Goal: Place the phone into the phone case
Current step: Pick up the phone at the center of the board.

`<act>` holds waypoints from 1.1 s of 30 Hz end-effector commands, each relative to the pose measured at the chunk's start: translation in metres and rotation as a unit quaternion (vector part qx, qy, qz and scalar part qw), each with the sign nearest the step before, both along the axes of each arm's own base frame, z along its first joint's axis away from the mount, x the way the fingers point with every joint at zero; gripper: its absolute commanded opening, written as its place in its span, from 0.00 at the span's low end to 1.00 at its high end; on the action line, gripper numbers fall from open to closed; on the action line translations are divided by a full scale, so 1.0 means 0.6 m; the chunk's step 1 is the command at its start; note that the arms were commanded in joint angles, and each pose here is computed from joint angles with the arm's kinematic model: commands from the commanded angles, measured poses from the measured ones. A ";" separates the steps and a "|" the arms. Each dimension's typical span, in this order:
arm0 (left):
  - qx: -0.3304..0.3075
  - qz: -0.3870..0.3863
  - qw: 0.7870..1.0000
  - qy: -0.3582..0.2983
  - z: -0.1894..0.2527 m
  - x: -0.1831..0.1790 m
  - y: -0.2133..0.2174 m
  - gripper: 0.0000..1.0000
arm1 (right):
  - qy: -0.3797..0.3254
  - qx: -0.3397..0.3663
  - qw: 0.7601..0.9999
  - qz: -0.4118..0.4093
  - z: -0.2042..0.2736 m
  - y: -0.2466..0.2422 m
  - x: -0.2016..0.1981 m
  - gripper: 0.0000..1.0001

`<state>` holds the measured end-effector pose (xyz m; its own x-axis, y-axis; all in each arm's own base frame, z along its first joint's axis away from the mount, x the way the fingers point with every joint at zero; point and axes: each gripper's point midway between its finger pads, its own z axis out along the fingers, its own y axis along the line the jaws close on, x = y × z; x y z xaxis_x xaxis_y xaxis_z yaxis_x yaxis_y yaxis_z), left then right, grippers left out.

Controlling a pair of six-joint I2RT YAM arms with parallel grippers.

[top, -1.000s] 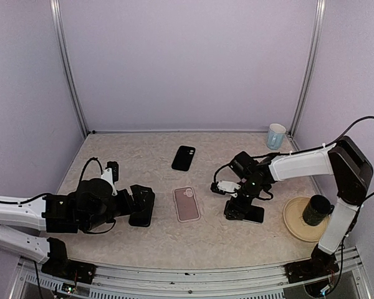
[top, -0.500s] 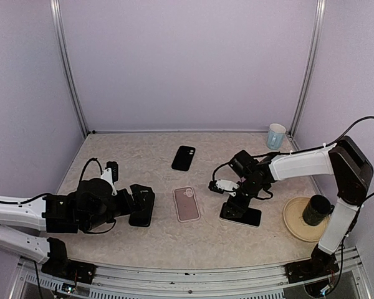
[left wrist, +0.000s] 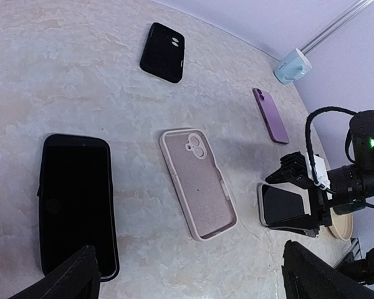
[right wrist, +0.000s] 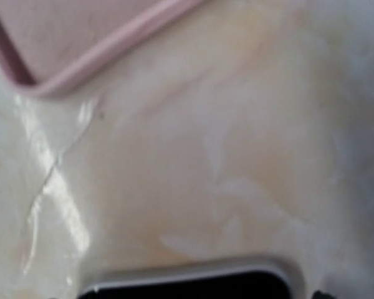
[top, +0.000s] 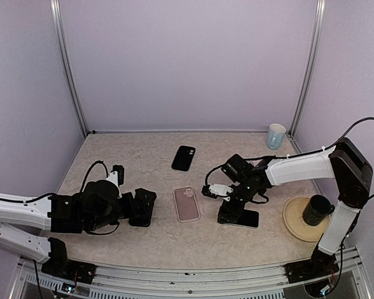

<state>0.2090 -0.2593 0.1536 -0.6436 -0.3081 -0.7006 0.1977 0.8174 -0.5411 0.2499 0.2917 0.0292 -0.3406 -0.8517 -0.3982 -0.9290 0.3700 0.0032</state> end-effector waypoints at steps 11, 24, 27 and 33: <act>-0.024 -0.013 1.000 0.001 0.009 -0.008 -0.005 0.99 | 0.000 -0.056 0.998 0.020 -0.002 -0.048 -0.018 0.91; -0.032 -0.016 0.999 0.001 0.013 -0.012 -0.003 0.99 | 0.029 -0.077 0.996 0.017 -0.039 -0.067 -0.023 0.88; -0.030 -0.016 0.999 0.002 0.011 -0.012 -0.003 0.99 | 0.048 -0.081 0.995 0.017 -0.052 -0.067 -0.027 0.85; -0.030 -0.012 0.999 0.000 0.011 -0.010 0.000 0.99 | 0.068 -0.062 0.995 0.023 -0.053 -0.054 -0.035 0.70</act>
<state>0.2036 -0.2597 0.1589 -0.6561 -0.3181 -0.6844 0.2151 0.7904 -0.5736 0.2474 0.2646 0.0177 -0.3174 -0.9004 -0.2976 -0.9416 0.3364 -0.0132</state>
